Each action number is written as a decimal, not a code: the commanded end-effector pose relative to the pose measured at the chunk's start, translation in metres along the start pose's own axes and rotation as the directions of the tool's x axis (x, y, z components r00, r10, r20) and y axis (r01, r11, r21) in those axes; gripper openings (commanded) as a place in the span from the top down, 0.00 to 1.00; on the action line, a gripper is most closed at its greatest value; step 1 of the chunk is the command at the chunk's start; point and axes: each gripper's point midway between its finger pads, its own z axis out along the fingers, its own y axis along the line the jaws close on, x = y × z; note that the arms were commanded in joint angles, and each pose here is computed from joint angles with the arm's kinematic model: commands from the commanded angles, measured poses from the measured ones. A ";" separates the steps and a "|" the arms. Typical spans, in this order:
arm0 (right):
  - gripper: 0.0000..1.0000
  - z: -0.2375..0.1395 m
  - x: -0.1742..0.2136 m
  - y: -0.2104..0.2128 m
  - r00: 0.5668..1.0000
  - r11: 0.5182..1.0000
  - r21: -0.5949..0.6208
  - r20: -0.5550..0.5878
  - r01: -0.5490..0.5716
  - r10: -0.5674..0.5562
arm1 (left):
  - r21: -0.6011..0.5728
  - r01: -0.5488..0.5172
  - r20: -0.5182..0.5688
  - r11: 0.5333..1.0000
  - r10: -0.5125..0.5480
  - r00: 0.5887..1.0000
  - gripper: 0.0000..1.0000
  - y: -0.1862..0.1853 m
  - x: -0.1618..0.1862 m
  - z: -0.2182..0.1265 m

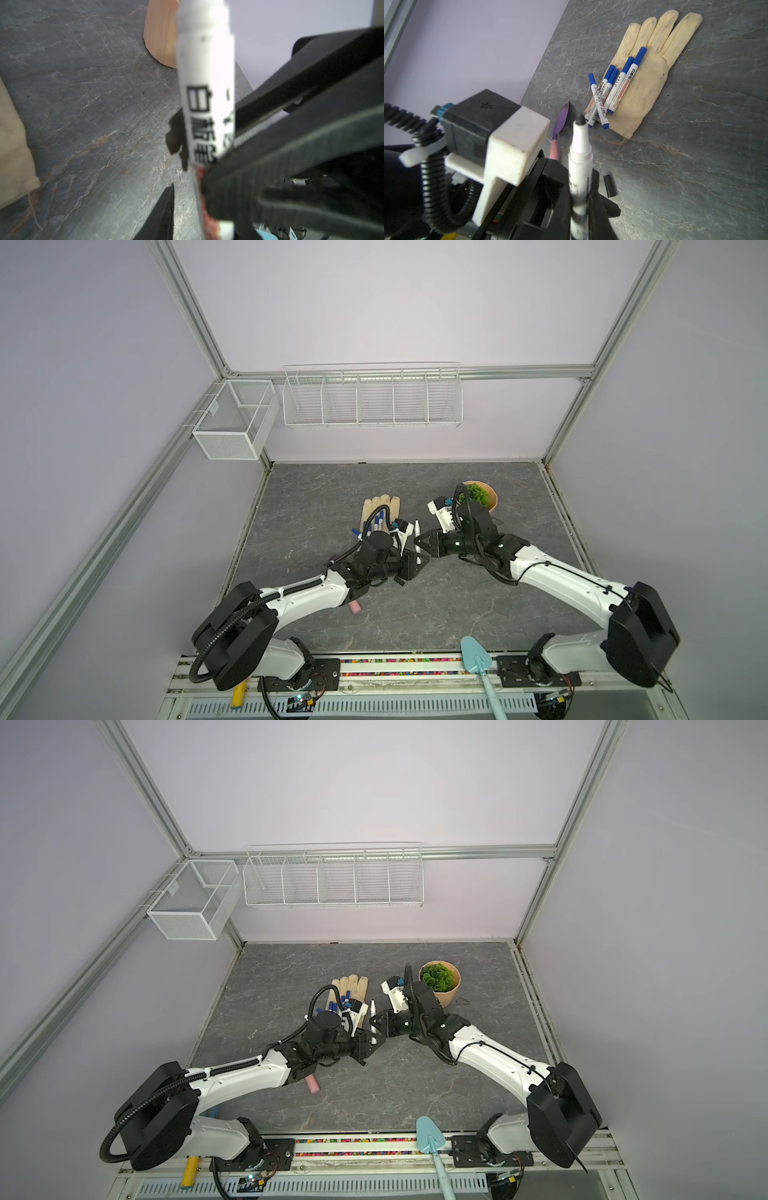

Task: Insert the pens into the pen caps
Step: 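Grasp the white marker with the left gripper from the right gripper, then release the marker, move the right gripper to the black cap, grasp it, then lift the black cap with the right gripper above the upright marker tip, then lower the black cap onto the marker tip held by the left gripper, then press the black cap down onto the white marker with the right gripper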

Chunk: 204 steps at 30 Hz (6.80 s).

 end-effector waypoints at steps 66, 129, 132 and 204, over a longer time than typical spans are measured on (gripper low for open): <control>0.90 0.108 0.101 -0.057 0.701 0.696 0.333 -0.628 0.636 -0.339 | -0.431 0.329 0.429 0.840 -0.130 0.894 1.00 0.104 0.006 -0.123; 0.91 0.011 -0.036 0.004 0.998 1.000 -0.002 0.056 -0.002 0.002 | -0.051 -0.056 0.046 0.997 0.059 0.997 1.00 0.003 0.014 -0.028; 0.91 0.011 -0.025 0.005 0.999 1.000 -0.012 0.033 -0.011 0.011 | -0.052 -0.057 0.048 0.997 0.059 0.997 1.00 0.003 0.013 -0.027; 0.91 -0.016 0.112 0.039 0.797 0.952 -0.216 -0.602 -0.215 0.043 | -0.073 -0.395 0.312 0.916 0.397 0.863 1.00 -0.054 -0.062 -0.074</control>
